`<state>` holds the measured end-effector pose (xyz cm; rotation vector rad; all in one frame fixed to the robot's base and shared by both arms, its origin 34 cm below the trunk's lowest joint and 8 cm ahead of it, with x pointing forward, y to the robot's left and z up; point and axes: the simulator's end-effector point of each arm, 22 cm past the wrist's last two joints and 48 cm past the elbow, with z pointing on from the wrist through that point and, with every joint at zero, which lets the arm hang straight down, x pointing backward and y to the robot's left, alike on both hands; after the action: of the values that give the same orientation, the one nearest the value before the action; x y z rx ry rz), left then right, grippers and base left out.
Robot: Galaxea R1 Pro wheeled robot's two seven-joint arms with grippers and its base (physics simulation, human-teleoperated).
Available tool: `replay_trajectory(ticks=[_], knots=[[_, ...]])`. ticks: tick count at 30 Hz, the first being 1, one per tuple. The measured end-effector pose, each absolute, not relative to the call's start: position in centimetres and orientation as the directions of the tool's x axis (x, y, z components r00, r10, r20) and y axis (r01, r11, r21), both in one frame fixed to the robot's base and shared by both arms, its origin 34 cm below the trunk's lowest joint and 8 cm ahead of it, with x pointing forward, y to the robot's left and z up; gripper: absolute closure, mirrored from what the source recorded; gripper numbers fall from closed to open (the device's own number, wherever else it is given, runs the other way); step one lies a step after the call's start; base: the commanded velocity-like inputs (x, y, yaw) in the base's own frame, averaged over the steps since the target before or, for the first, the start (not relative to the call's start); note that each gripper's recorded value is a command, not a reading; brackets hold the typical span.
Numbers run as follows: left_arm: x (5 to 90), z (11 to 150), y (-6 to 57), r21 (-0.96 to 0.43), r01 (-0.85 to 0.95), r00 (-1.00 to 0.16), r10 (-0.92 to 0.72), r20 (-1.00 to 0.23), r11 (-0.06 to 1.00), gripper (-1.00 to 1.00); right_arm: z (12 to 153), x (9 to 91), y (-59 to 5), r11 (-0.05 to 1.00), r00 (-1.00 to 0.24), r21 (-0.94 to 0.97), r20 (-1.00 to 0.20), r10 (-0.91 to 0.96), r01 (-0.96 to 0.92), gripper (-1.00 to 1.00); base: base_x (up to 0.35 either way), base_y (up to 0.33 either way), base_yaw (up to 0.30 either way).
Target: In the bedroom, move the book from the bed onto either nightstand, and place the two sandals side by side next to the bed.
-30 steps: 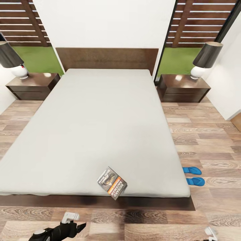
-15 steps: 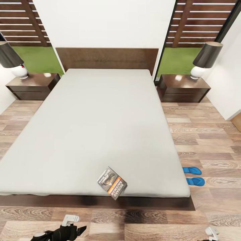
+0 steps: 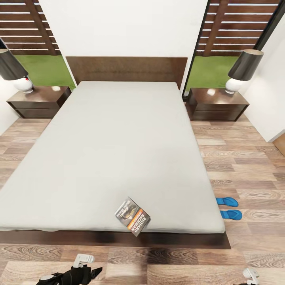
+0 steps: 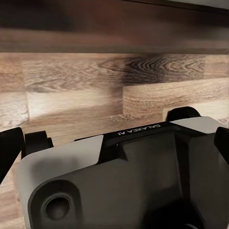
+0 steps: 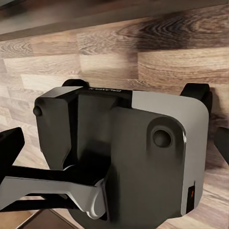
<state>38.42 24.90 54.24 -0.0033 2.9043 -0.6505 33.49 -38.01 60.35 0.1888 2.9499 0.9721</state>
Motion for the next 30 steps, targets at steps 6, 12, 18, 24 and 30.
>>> replay_trajectory(ticks=[6, 12, 18, 24, 30], knots=[[38.4, 54.24, 24.9, -0.424, 0.034, -0.986, -0.038, -0.16, 0.905, -1.0, 60.37, 33.5, -37.98, 0.797, -0.992, 0.595, 0.01, 0.124, 0.106, -1.0, 0.0, 0.0, 0.207], [38.41, 54.24, 24.9, -0.424, 0.034, -0.986, -0.038, -0.16, 0.905, -1.0, 60.38, 33.5, -37.96, 0.796, -0.992, 0.596, 0.01, 0.124, 0.106, -1.0, 0.0, 0.0, 0.281], [38.42, 54.24, 24.9, -0.424, 0.034, -0.986, -0.038, -0.16, 0.905, -1.0, 60.39, 33.48, -37.95, 0.796, -0.992, 0.596, 0.011, 0.125, 0.107, -1.0, 0.0, 0.0, 0.118], [38.41, 54.23, 24.9, -0.424, 0.033, -0.986, -0.038, -0.16, 0.905, -1.0, 60.39, 33.48, -37.95, 0.795, -0.992, 0.597, 0.011, 0.125, 0.107, -1.0, 0.0, 0.0, 0.008], [38.4, 54.21, 24.89, -0.424, 0.033, -0.987, -0.038, -0.159, 0.905, -1.0, 60.37, 33.5, -37.95, 0.795, -0.992, 0.597, 0.011, 0.125, 0.107, -1.0, -0.191, 0.0, 0.001]])
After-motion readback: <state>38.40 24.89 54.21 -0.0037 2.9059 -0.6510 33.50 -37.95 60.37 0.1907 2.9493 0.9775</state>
